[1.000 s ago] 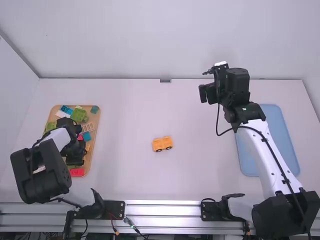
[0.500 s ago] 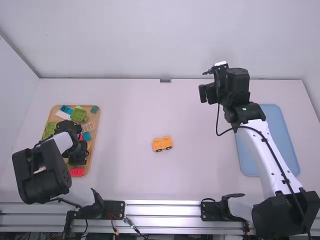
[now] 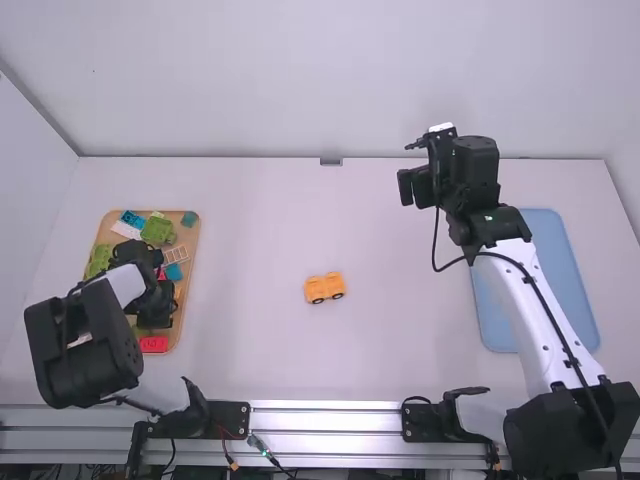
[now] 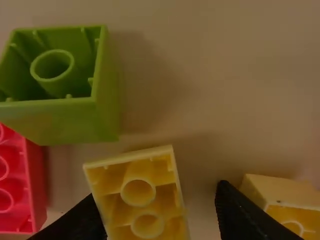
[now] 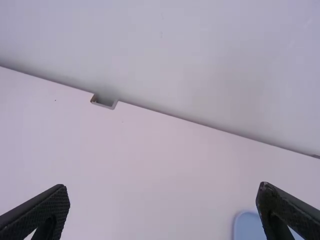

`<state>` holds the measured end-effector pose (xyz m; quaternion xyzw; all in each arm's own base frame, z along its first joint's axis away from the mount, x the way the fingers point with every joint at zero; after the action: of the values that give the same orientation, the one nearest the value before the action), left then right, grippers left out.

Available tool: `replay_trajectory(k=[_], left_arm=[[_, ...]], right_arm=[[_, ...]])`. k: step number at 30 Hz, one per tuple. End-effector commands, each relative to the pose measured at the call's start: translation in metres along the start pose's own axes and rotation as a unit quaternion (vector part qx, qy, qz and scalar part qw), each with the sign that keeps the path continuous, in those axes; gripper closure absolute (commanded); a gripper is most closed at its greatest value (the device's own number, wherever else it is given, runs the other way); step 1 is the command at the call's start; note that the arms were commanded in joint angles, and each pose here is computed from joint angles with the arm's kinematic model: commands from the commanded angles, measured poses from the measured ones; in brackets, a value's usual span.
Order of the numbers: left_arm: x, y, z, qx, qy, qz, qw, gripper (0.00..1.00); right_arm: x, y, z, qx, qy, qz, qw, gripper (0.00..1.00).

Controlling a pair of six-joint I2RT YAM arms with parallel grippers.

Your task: Assemble lego blocks to make yellow taxi

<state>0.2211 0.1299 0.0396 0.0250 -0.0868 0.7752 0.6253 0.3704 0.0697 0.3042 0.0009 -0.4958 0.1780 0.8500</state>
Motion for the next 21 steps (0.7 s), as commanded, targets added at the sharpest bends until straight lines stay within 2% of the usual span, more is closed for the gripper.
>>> replay_trajectory(k=[1,8,11,13,18,21], left_arm=[[-0.0113,0.0071,-0.0055,0.006,0.038,0.002,0.999,0.43],[-0.0146,0.0056,-0.0050,0.001,0.053,0.002,0.999,0.38],[-0.0136,0.0056,-0.0051,0.002,0.048,0.002,0.999,0.41],[-0.0134,0.0062,-0.0051,0.003,0.047,0.002,0.999,0.48],[-0.0133,0.0066,-0.0053,0.004,0.047,0.002,0.999,0.58],[-0.0118,0.0079,-0.0054,0.008,0.039,0.001,0.999,0.59]], right_arm=[[0.0106,-0.0027,0.0027,-0.005,-0.012,-0.002,1.000,0.01],[0.0106,-0.0027,0.0027,-0.005,-0.012,-0.002,1.000,0.01],[0.0106,-0.0027,0.0027,-0.005,-0.012,-0.002,1.000,0.01],[0.0106,-0.0026,0.0027,-0.005,-0.012,-0.001,1.000,0.01],[0.0102,-0.0026,0.0027,-0.004,-0.011,-0.002,1.000,0.01],[0.0101,-0.0026,0.0027,-0.004,-0.011,-0.002,1.000,0.01]])
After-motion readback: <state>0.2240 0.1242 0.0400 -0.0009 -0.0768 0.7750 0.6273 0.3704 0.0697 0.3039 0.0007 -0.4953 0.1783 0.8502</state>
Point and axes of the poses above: each hand's point on the last joint's axis, 136 mm out from that joint toward the fingers, its own z axis back along the fingers, its own y axis along the line the jaws close on, x = y × z, the point moved 6 cm from there along z, back along the fingers, and after that the axes turned 2 degrees about z, right-handed, at the moved point
